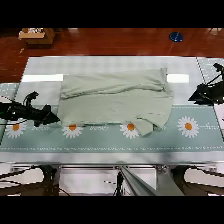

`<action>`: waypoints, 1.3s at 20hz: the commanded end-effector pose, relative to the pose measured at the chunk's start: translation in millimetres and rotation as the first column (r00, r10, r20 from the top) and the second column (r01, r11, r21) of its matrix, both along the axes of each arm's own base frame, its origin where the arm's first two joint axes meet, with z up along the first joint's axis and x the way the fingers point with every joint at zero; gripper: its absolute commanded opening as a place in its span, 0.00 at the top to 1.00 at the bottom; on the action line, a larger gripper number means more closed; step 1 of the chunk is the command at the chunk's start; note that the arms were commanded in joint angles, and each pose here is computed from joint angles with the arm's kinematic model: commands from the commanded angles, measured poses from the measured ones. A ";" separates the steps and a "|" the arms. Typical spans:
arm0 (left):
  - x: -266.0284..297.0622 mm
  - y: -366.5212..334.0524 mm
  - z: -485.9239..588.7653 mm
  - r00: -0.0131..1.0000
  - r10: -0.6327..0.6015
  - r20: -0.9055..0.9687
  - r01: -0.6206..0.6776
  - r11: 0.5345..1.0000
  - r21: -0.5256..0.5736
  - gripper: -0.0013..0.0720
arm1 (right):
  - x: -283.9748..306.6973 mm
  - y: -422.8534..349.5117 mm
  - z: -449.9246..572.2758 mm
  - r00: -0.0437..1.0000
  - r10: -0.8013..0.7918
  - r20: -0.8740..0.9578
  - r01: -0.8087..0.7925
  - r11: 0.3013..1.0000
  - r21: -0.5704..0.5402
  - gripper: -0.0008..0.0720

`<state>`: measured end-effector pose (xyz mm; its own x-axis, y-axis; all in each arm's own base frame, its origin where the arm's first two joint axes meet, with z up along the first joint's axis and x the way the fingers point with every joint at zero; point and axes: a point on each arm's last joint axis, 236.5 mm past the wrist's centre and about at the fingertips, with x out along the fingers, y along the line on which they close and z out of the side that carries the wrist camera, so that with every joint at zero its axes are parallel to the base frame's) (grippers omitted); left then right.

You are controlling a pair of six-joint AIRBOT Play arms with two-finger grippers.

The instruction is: Fold the shirts.

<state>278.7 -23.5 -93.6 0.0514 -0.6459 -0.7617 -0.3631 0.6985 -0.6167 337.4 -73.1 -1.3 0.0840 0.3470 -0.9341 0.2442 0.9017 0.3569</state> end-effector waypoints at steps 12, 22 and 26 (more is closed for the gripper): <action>17.3 4.3 -5.8 0.991 0.112 0.077 -0.113 0.994 0.007 0.26 | -1.9 0.8 0.5 1.000 0.009 -0.003 -0.009 1.000 0.005 0.39; -0.7 -11.9 -3.4 0.998 0.065 0.004 -0.064 0.992 -0.112 0.95 | -7.0 -3.4 -1.4 1.000 0.020 -0.022 -0.021 1.000 -0.014 0.39; -9.3 1.1 7.3 0.997 0.080 0.008 -0.078 0.983 -0.164 0.95 | -25.4 -12.2 -11.7 0.996 0.010 -0.090 -0.013 0.999 -0.031 0.39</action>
<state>276.9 -27.3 -94.2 0.1186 -0.7269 -0.6764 -0.4099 0.5846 -0.7001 322.7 -82.1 -7.3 0.0285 0.3185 -0.9475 0.2403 0.9179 0.3158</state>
